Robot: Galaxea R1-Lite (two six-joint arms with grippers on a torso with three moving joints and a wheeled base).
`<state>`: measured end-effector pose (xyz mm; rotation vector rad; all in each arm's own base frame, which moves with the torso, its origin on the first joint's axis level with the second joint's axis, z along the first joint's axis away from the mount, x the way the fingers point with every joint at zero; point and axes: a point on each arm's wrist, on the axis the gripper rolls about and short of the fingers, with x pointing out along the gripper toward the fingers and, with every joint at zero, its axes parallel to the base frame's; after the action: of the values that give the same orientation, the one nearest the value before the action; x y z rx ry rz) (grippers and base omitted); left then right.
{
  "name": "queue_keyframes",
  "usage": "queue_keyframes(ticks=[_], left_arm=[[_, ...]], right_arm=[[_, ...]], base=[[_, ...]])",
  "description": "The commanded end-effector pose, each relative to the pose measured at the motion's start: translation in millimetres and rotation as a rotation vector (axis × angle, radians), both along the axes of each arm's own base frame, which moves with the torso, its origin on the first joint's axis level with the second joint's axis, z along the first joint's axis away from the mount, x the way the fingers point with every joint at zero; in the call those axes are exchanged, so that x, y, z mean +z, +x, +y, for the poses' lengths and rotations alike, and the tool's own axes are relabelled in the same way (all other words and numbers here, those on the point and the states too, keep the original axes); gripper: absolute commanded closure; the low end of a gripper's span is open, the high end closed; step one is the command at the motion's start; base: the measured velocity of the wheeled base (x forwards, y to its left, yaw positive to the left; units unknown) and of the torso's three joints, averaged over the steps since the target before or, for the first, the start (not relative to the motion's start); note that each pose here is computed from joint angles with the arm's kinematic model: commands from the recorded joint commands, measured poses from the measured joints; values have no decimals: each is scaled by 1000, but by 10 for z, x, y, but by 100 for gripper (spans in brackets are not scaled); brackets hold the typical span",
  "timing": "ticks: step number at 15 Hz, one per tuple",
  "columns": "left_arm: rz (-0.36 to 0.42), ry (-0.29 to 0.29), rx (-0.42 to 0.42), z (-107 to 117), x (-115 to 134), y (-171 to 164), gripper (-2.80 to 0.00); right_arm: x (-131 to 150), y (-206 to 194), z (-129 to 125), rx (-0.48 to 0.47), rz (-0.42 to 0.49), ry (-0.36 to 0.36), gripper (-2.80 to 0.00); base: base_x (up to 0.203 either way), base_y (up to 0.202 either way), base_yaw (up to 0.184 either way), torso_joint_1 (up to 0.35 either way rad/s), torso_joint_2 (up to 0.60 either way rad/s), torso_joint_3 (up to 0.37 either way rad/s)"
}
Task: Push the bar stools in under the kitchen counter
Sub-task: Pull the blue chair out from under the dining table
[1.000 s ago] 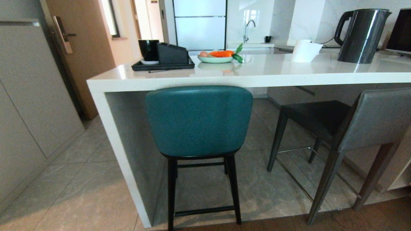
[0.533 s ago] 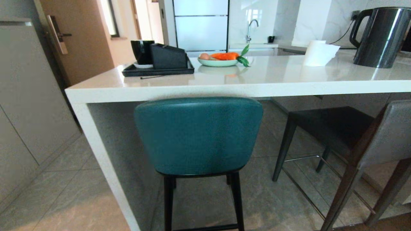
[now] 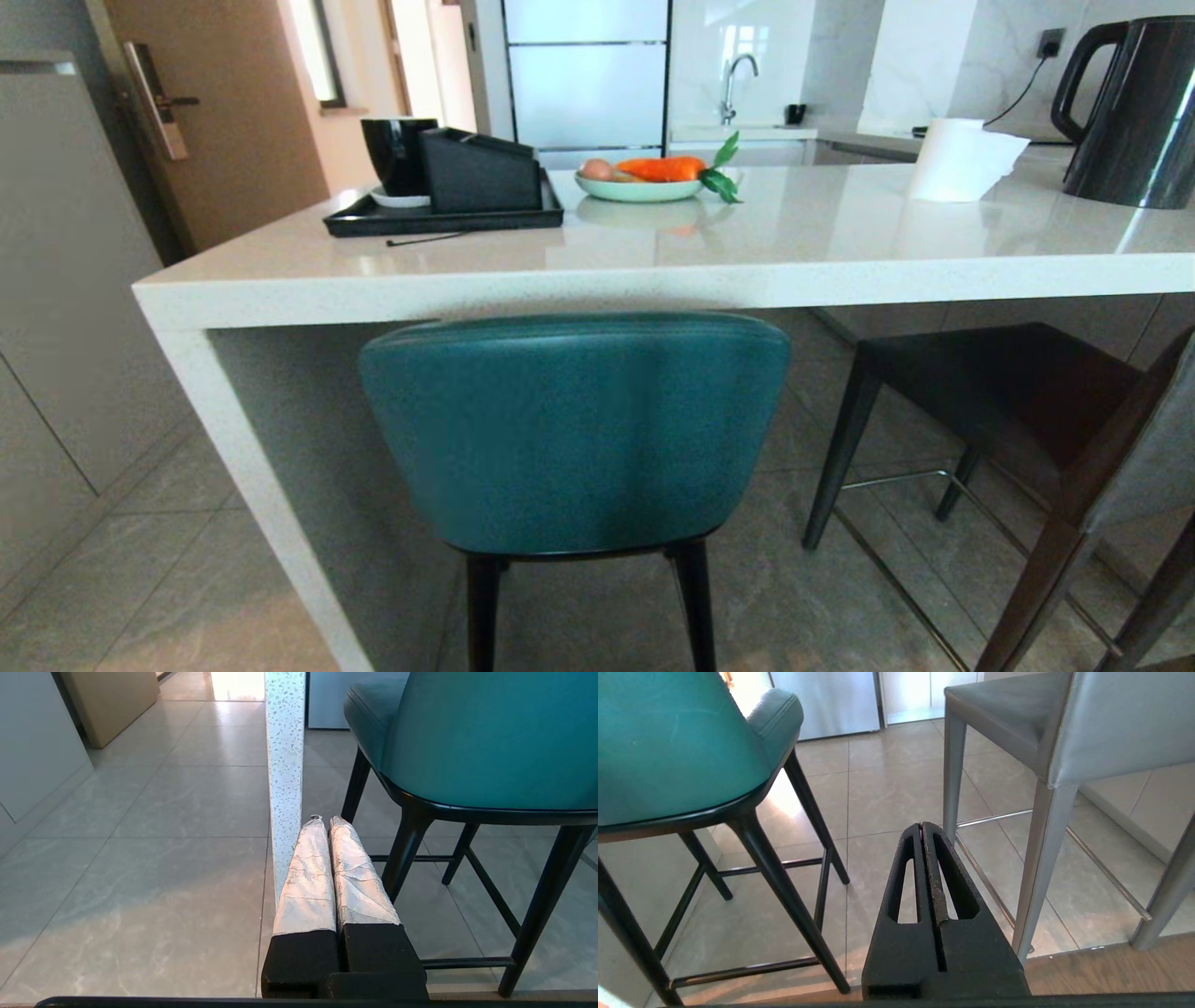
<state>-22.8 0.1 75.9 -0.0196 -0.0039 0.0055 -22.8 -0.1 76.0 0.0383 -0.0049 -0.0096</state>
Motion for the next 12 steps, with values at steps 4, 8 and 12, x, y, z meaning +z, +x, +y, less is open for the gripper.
queue_keyframes(ticks=[4, 8, 12], left_arm=[[2, 7, 2, 0, -7, 3, 0], [-55, 10, -15, -5, 266, -41, 0], [33, -18, -120, -24, 876, 315, 0]], right_arm=[[-10, 3, 0, 2, 2, -9, 0], [17, -5, 2, 7, -6, -75, 0], [542, 89, 4, 19, 30, -79, 0]], base=[[0, 0, 0, 0, 0, 0], [0, 0, 0, 0, 0, 0], [0, 0, 0, 0, 0, 0]])
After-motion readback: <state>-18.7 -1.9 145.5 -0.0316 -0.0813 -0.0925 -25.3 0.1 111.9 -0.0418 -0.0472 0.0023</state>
